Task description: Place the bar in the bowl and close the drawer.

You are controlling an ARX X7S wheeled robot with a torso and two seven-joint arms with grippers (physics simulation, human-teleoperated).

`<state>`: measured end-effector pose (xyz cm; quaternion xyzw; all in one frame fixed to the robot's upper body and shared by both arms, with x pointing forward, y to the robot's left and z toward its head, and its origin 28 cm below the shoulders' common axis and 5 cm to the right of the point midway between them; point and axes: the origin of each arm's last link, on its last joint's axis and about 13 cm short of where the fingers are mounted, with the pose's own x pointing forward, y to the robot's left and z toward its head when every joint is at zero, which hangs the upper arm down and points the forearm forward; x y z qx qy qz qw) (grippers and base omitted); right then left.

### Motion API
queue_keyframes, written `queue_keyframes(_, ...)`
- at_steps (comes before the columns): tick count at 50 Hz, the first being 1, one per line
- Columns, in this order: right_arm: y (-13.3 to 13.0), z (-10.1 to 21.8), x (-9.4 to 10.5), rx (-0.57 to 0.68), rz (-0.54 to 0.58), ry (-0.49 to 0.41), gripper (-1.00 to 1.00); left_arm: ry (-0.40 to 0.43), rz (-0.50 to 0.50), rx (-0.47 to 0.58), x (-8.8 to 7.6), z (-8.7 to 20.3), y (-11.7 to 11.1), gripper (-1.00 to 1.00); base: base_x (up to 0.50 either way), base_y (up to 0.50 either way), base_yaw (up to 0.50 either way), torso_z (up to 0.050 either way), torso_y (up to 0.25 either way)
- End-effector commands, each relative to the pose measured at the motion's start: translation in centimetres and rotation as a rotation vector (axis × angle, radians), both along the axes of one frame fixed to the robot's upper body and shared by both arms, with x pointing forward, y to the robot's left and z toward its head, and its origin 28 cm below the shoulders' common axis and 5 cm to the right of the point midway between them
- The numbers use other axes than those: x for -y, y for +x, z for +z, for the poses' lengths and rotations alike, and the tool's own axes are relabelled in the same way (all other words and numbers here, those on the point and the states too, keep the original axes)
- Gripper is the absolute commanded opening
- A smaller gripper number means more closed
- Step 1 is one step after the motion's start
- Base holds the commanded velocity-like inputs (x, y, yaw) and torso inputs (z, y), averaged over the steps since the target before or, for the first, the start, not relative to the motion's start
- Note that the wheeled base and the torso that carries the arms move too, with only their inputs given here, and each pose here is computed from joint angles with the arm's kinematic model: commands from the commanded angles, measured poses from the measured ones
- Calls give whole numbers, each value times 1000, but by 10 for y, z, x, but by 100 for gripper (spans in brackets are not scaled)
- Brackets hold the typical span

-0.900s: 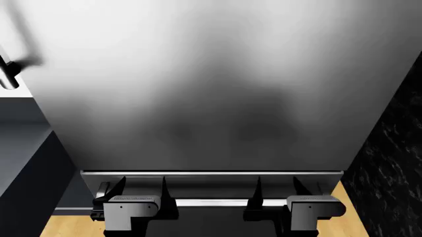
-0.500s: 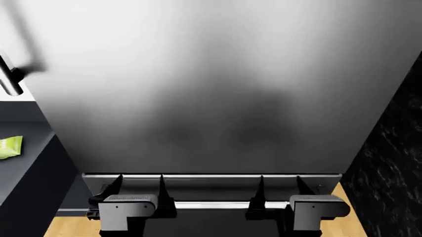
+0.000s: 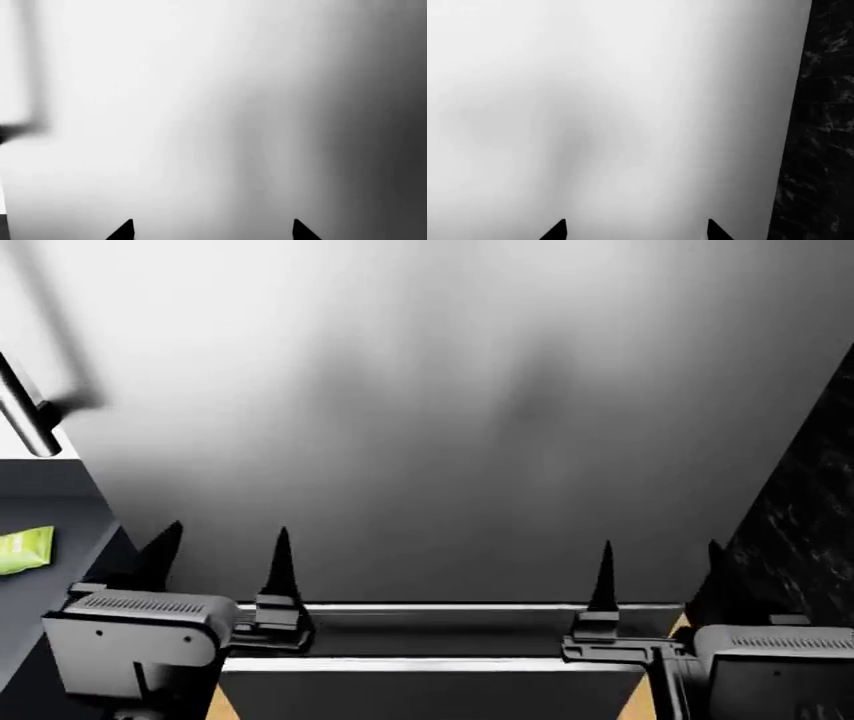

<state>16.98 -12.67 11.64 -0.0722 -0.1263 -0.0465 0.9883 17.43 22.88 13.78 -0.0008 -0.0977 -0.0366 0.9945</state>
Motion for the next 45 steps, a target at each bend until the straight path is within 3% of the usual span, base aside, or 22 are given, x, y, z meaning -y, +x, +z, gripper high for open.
queue_keyframes(1, -14, 55, 10, 120, -41, -57, 100, 75, -18, 106, -8, 56, -9, 100, 0, 0, 0, 50, 0)
queue_keyframes(5, -12, 63, 13, 133, -59, -61, 100, 95, -15, 128, -9, 63, -8, 100, 0, 30, 0, 50, 0)
queue_keyframes(45, -14, 68, 15, 167, -89, -83, 100, 103, 30, 170, -18, 69, -9, 100, 0, 500, 0, 50, 0)
